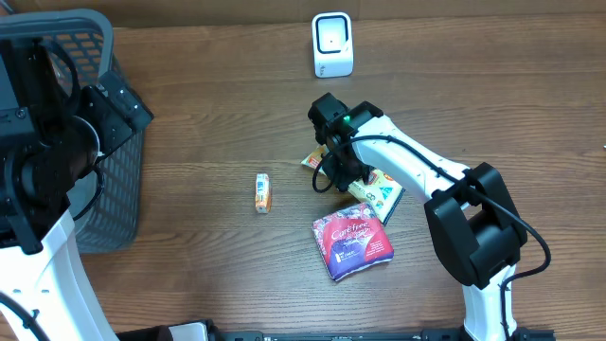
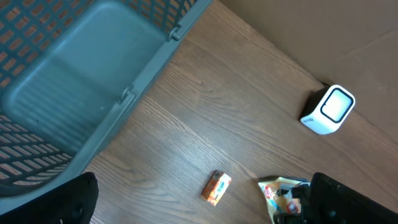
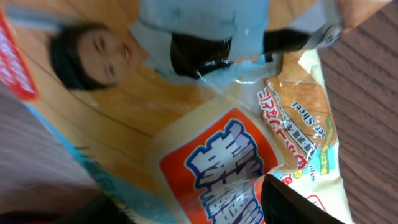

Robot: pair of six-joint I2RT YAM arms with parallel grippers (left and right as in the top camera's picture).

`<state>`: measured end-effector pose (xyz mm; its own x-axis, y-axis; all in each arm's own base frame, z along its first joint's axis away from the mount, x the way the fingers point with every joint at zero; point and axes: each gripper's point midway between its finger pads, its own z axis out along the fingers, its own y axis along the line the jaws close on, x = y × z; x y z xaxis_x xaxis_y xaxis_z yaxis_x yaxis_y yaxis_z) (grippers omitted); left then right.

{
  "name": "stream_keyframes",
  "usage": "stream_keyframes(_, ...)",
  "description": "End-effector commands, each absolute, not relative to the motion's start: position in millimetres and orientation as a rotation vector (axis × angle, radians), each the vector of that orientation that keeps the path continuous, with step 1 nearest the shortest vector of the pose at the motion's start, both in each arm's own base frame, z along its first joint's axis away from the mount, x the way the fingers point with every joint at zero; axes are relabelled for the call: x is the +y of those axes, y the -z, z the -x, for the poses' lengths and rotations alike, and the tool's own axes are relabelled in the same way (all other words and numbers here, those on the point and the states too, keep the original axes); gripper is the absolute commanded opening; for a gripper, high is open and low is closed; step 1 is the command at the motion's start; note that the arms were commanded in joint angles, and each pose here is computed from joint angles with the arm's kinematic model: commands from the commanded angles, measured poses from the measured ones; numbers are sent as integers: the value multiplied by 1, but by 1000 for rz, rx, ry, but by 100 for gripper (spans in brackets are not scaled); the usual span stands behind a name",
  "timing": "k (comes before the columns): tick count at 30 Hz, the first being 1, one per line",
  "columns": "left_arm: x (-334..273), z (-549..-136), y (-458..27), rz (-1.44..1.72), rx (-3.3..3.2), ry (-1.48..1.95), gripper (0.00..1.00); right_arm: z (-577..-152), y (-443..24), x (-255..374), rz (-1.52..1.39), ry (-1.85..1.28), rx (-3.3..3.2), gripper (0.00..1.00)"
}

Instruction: Scan the item barcode

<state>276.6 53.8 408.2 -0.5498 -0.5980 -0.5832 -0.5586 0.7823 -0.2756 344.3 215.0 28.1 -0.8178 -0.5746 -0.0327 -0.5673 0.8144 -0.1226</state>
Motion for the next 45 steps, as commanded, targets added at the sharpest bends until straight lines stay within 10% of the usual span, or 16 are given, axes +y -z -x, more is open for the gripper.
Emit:
stream_keyframes(1, 55, -277, -410, 839, 2288, 68, 100, -346, -20, 200, 900, 229, 2934, 60)
stream_keyframes(9, 55, -277, -410, 840, 2288, 68, 100, -360, -24, 200, 647, 187, 2953, 5)
stream_keyframes(28, 55, -277, -410, 839, 2288, 68, 100, -368, -206, 254, 547, -1693, 2585, 4)
stream_keyframes(45, 55, -277, -410, 839, 2288, 68, 99, -333, -244, 242, 585, -2009, 2382, 3)
